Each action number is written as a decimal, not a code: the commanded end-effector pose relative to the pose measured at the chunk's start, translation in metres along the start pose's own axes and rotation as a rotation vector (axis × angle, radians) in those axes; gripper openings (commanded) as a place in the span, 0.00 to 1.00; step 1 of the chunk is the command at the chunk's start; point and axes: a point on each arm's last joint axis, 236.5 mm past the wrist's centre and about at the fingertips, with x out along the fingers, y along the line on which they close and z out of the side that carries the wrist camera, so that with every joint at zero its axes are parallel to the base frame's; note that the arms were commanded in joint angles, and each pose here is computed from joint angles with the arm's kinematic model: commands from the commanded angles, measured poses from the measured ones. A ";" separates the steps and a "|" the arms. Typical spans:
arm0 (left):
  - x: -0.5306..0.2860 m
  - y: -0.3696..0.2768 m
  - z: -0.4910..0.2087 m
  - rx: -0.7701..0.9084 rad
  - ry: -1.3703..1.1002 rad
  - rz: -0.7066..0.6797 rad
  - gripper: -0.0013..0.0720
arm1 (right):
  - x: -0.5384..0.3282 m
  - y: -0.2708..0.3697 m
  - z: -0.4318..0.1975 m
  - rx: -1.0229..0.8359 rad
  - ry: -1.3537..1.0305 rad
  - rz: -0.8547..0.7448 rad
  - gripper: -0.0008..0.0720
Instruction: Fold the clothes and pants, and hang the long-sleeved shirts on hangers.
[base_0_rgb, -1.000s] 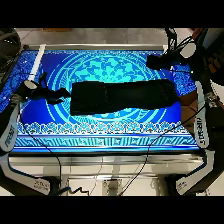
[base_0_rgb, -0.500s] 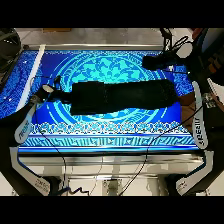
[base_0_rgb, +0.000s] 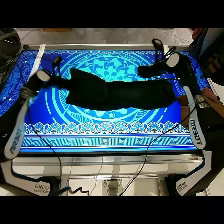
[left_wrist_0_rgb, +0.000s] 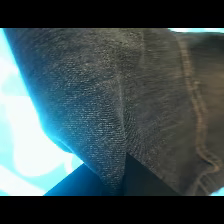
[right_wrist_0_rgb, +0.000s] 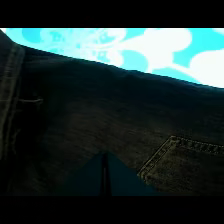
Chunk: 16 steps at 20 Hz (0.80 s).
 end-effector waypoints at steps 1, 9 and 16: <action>-0.079 -0.023 -0.001 0.083 0.067 0.054 0.04 | 0.045 0.051 -0.016 0.038 0.017 0.124 0.05; -0.192 -0.035 0.006 0.206 -0.053 0.194 0.05 | 0.138 0.241 -0.125 0.014 0.176 0.364 0.04; -0.211 0.003 0.008 0.217 -0.055 0.349 0.05 | 0.152 0.314 -0.191 -0.068 0.241 0.410 0.05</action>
